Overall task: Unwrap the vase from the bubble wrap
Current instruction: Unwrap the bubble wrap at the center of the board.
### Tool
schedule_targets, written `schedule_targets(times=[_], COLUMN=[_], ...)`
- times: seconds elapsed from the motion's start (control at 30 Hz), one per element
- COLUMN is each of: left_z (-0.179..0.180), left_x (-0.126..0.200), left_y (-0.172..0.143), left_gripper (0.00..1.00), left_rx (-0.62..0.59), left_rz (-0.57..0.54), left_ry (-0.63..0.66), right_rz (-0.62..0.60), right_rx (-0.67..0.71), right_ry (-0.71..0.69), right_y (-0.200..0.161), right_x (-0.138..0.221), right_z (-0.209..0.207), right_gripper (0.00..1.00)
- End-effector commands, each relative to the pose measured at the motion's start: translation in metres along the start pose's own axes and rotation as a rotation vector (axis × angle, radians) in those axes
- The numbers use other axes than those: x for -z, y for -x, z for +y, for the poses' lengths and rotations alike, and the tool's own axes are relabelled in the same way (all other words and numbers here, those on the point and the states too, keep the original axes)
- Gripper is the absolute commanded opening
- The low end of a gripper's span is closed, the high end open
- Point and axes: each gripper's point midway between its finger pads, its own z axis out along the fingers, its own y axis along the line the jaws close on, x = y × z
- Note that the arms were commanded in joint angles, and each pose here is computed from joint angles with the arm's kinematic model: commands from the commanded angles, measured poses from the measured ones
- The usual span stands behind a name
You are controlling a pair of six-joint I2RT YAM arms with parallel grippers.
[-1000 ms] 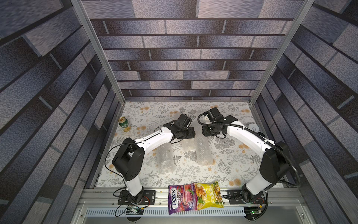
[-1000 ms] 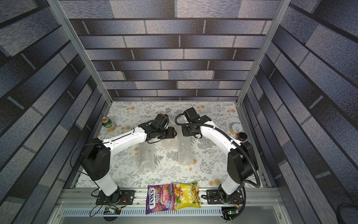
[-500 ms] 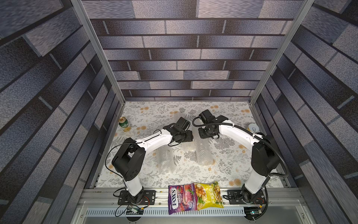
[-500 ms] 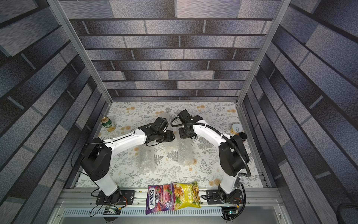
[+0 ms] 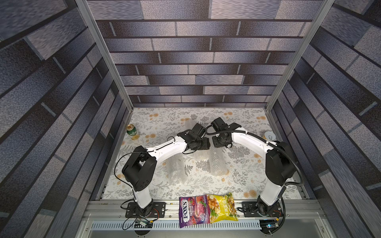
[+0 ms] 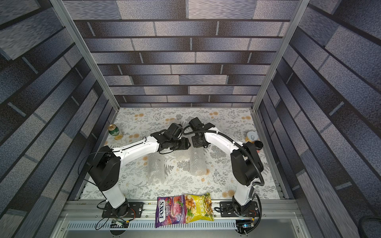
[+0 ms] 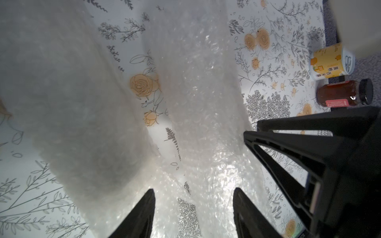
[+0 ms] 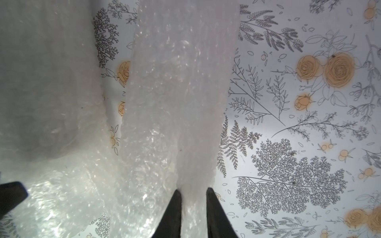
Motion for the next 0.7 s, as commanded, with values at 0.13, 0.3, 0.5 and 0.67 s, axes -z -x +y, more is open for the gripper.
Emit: schedule_targets(times=[0.13,0.3,0.5,0.67], left_z=[-0.015,-0.016,-0.02,-0.022], left_x=[-0.014,-0.021,-0.027,-0.036], left_y=[-0.002,-0.003,0.0,-0.002], left_gripper=[0.6,0.6,0.61,0.61], left_rx=[-0.05,-0.026,0.012,0.048], left_rz=[0.061,0.071,0.042,0.05], left_ry=[0.024,0.019,-0.024,-0.062], right_rz=[-0.007,-0.026,-0.065,-0.072], right_rx=[-0.021,-0.041,-0.088,-0.128], right_ry=[-0.041,-0.026,0.029,0.053], right_y=[-0.006,-0.007,-0.004,-0.005], right_x=[0.0,0.002,0.007,0.007], right_z=[-0.008,-0.01,-0.012,-0.019], right_gripper=[0.21,0.2,0.22,0.23])
